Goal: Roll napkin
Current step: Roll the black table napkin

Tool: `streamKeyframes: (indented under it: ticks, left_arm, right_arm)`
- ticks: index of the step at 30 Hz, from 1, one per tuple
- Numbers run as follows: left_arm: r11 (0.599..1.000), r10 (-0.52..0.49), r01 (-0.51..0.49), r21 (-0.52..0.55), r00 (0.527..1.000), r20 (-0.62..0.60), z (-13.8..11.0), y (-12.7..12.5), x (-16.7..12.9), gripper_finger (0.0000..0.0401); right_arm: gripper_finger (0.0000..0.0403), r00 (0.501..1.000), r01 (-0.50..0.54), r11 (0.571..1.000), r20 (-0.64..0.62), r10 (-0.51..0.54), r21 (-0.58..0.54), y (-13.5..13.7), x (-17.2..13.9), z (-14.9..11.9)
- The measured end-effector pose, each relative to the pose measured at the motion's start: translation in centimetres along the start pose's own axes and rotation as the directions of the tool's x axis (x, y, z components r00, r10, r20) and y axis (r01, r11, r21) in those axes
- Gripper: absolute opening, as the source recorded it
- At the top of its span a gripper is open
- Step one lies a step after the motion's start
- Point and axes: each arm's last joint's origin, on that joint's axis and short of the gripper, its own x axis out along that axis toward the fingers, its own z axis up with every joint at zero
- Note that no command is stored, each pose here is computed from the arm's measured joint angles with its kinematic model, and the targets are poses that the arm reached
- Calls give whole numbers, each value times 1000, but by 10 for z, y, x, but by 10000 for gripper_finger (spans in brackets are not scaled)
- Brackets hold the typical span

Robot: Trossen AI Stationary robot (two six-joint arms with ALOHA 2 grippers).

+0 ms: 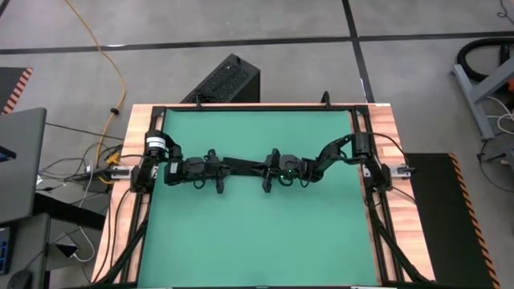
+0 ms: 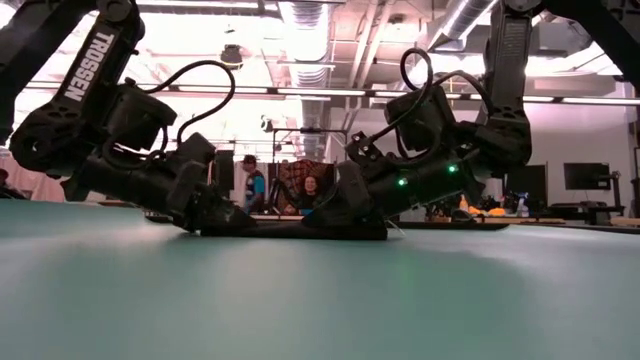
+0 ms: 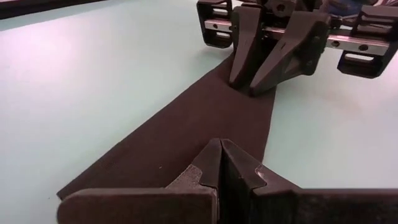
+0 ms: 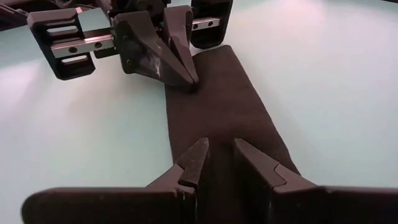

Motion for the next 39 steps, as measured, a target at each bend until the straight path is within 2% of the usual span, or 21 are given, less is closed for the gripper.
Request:
streamKeyframes:
  ticks: [8, 14, 32, 37, 39]
  left_arm:
    - [998, 15, -14, 59, 1000, -7, -1, 2, -1, 0]
    - [995, -14, 16, 101, 1000, -15, -1, 4, -1, 0]
    - [998, -6, 8, 68, 1000, -21, -1, 9, -3, 0]
    - [995, -104, 104, 1, 992, 68, 23, 5, -16, 0]
    - [991, -134, 136, 1, 978, 159, 39, 2, -27, 0]
  right_arm:
    - [98, 1000, -21, 1000, 9, 21, 2, 1, 0, 1]
    - [98, 1000, -25, 1000, 18, 25, 2, 1, 0, 2]
    - [98, 999, -33, 999, 38, 33, 5, 2, 0, 4]
    - [98, 995, -57, 998, 84, 56, 13, 5, -5, 18]
    - [98, 994, -66, 998, 91, 65, 3, 8, -9, 27]
